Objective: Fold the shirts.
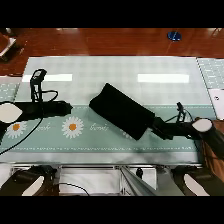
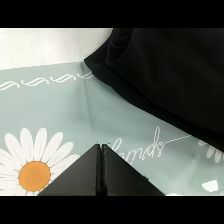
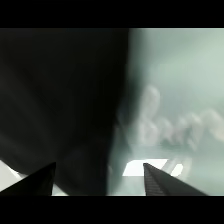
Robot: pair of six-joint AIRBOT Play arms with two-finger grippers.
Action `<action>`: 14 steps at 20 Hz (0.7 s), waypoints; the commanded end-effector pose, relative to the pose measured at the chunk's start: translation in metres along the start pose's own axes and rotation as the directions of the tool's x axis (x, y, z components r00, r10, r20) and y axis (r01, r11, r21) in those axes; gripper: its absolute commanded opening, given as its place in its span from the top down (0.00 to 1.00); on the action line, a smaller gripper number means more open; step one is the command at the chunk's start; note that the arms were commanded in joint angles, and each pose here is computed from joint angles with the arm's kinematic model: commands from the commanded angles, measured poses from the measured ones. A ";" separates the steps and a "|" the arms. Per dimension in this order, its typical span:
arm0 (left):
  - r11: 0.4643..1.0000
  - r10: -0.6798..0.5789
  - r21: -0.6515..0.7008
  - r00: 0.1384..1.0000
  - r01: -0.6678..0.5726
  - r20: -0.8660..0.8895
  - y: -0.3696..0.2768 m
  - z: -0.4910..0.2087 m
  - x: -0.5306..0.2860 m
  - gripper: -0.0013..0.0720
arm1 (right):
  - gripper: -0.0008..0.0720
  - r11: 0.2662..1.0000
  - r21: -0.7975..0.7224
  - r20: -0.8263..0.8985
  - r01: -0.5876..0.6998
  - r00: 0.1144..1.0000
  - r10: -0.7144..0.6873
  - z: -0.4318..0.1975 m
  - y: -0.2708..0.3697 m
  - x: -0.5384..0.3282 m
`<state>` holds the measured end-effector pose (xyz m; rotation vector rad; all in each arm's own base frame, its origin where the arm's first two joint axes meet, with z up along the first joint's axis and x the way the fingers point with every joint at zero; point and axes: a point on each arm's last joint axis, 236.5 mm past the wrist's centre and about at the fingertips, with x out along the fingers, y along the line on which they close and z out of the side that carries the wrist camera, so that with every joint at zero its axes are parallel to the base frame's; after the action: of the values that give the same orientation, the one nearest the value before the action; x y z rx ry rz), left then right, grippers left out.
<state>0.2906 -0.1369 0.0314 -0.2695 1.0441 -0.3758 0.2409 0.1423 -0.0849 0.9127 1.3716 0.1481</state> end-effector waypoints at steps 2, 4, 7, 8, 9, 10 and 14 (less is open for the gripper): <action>1.000 -0.002 -0.011 1.000 0.002 -0.016 0.001 -0.003 0.004 0.95 | 0.14 0.999 -0.012 -0.156 -0.053 0.987 0.050 0.007 0.014 0.034; 1.000 -0.002 -0.013 1.000 0.001 -0.015 0.001 -0.003 0.005 0.95 | 0.49 0.997 -0.047 -0.190 -0.065 0.980 0.055 0.016 0.027 0.045; 1.000 -0.001 -0.015 1.000 0.000 -0.016 0.002 -0.003 0.007 0.95 | 0.95 0.958 -0.240 -0.207 -0.157 0.972 0.107 0.032 0.080 0.041; 1.000 0.000 -0.016 1.000 0.000 -0.019 0.002 -0.003 0.007 0.95 | 0.95 0.934 -0.301 -0.200 -0.193 0.970 0.136 0.043 0.106 0.029; 1.000 0.000 -0.017 1.000 -0.001 -0.021 0.003 -0.003 0.008 0.95 | 0.95 0.904 -0.365 -0.189 -0.221 0.969 0.160 0.055 0.134 0.013; 1.000 0.001 -0.017 1.000 -0.001 -0.023 0.003 -0.004 0.008 0.95 | 0.95 0.879 -0.420 -0.163 -0.228 0.971 0.174 0.067 0.158 -0.004; 0.994 -0.060 -0.093 0.998 0.058 -0.019 -0.011 -0.003 0.008 0.95 | 0.95 0.798 -0.581 0.002 -0.157 0.981 0.194 0.118 0.236 -0.100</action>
<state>0.2911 -0.1425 0.0244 -0.3179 1.0721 -0.3734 0.3919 0.2017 0.0586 0.6192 1.1847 0.6452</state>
